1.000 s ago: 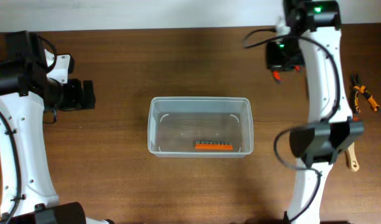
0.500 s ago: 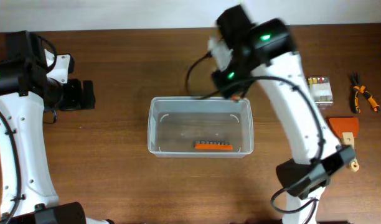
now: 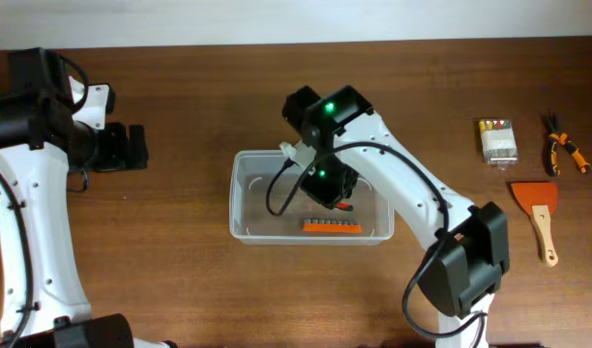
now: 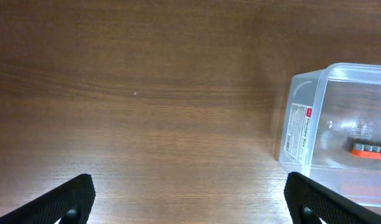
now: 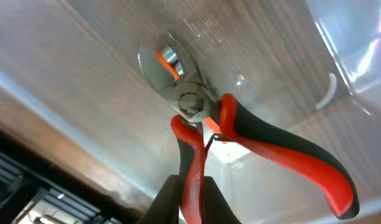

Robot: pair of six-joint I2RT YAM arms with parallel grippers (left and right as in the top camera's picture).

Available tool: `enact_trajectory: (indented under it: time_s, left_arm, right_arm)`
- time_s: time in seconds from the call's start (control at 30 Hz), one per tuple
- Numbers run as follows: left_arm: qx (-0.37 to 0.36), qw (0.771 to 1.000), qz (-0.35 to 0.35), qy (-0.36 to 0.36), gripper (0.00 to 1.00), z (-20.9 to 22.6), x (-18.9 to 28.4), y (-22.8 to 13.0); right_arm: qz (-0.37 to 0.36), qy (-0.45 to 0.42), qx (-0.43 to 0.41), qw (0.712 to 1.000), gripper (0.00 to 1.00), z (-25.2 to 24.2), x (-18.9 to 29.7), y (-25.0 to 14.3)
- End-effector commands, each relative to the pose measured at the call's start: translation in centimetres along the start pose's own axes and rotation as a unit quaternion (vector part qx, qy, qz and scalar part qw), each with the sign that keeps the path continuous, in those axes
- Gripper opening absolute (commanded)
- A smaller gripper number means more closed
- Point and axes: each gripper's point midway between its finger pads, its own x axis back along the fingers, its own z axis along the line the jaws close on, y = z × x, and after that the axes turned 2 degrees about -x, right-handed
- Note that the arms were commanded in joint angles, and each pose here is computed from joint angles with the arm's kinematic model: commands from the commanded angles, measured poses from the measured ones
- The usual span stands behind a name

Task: Pack container
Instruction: 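Lift the red pliers and carry them over the container, then lower the red pliers into the container and open the right gripper, then move the right gripper to the clear pack of colored clips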

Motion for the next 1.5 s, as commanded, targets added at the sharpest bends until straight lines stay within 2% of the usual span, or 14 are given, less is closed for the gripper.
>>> enact_trajectory:
  time_s: [0.0,0.2,0.27,0.6,0.9,1.07,1.13,1.17,1.2,1.27,1.47]
  left_arm:
    - [0.004,1.0,-0.005,-0.005,0.99,-0.3,0.1,0.4]
    - [0.004,1.0,-0.005,-0.005,0.99,-0.3,0.1,0.4]
    - [0.004,1.0,-0.005,-0.005,0.99,-0.2,0.1,0.3]
    - [0.004,1.0,-0.005,-0.005,0.99,-0.2,0.1,0.3]
    - [0.004,1.0,-0.005,-0.005,0.99,-0.3,0.1,0.4]
    - [0.004,1.0,-0.005,-0.005,0.99,-0.2,0.1,0.3]
    - [0.004,1.0,-0.005,-0.005,0.99,-0.3,0.1,0.4]
    - [0.004,1.0,-0.005,-0.005,0.99,-0.3,0.1,0.4]
    - [0.004,1.0,-0.005,-0.005,0.99,-0.3,0.1,0.4]
    - [0.004,1.0,-0.005,-0.005,0.99,-0.3,0.1,0.4]
    - [0.004,1.0,-0.005,-0.005,0.99,-0.3,0.1,0.4]
  right_arm:
    - [0.0,0.011,0.025,1.0,0.09,0.4,-0.8,0.0]
    - [-0.018,0.009,0.025,0.999,0.1,0.2,-1.7,1.0]
    - [-0.016,0.02,0.025,0.999,0.13,0.5,-2.2,1.0]
    - [-0.007,0.026,0.013,1.0,0.13,-0.2,-4.9,0.4]
    - [-0.022,0.026,-0.045,0.998,0.15,-3.3,-4.5,0.4]
    - [-0.033,0.037,-0.077,0.996,0.2,-4.1,-1.3,0.3]
    - [-0.043,0.035,-0.089,0.995,0.25,-4.5,1.1,0.3]
    - [-0.051,0.031,-0.094,0.994,0.35,-4.8,2.5,0.2]
    - [-0.06,0.023,-0.1,0.993,0.51,-5.3,3.9,0.1]
    - [-0.08,-0.01,-0.135,0.988,0.99,-7.0,6.9,-0.4]
    - [-0.171,-0.112,-0.245,0.948,0.99,-13.9,15.1,-3.6]
